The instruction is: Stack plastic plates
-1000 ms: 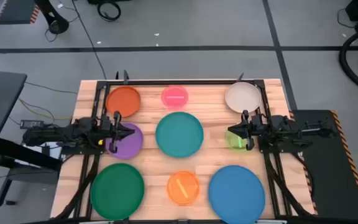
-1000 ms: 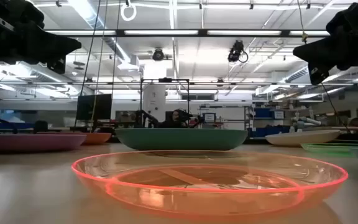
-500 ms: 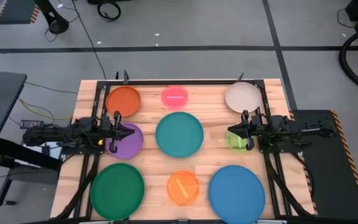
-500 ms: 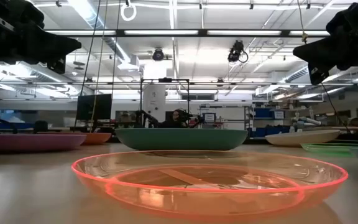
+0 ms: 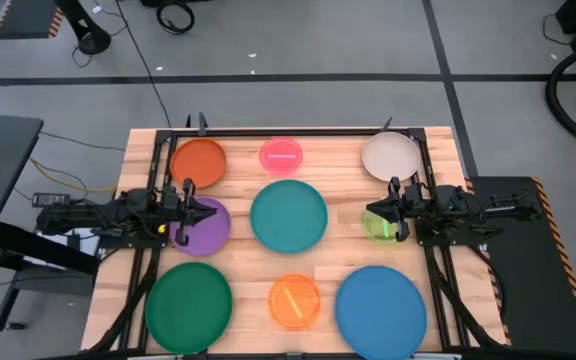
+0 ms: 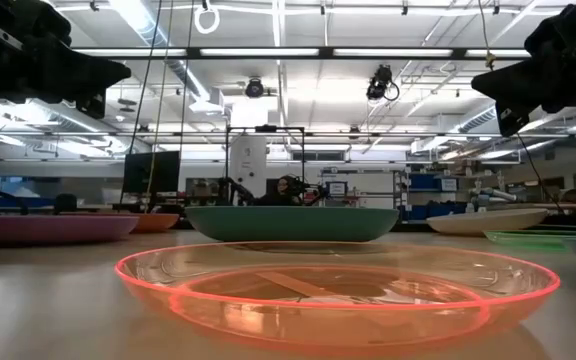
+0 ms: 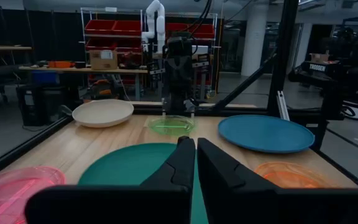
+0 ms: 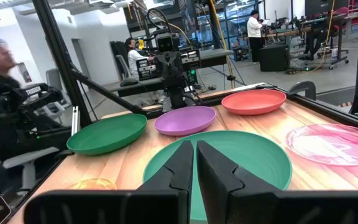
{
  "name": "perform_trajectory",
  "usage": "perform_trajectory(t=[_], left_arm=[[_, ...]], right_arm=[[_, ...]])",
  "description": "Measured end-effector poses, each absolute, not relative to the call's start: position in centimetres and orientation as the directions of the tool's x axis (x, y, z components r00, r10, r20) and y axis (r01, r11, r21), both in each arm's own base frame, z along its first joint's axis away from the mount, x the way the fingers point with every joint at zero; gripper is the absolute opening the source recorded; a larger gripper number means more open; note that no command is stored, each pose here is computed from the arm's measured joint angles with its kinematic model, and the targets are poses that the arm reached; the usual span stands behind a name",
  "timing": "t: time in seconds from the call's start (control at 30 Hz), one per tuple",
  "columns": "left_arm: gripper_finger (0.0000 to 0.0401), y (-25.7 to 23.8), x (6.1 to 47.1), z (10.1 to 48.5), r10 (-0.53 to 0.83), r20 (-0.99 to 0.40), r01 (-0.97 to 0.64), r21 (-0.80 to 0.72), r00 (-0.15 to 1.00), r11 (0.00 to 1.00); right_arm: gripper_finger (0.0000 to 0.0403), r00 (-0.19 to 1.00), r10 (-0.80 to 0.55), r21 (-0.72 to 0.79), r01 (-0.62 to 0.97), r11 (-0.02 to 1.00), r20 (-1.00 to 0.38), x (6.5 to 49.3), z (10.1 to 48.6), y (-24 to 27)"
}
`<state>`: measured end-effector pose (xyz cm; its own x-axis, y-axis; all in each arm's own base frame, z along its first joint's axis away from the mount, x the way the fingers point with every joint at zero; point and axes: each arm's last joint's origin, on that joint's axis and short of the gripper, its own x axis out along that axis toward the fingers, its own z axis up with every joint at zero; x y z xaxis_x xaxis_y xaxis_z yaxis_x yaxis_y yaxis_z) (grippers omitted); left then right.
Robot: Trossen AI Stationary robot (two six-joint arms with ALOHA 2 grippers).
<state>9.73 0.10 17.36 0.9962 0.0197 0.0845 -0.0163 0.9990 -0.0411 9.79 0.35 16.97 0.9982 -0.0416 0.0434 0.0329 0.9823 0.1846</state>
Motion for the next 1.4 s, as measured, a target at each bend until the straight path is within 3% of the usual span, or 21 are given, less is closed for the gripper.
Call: perform_trajectory(t=[1.4], left_arm=[[0.0027, 0.1, 9.73, 17.35, 0.02, 0.084, -0.017, -0.041, 0.996, 0.999]], right_arm=[[0.0032, 0.998, -0.042, 0.172, 0.034, 0.985, 0.043, 9.79, 16.97, 0.35]])
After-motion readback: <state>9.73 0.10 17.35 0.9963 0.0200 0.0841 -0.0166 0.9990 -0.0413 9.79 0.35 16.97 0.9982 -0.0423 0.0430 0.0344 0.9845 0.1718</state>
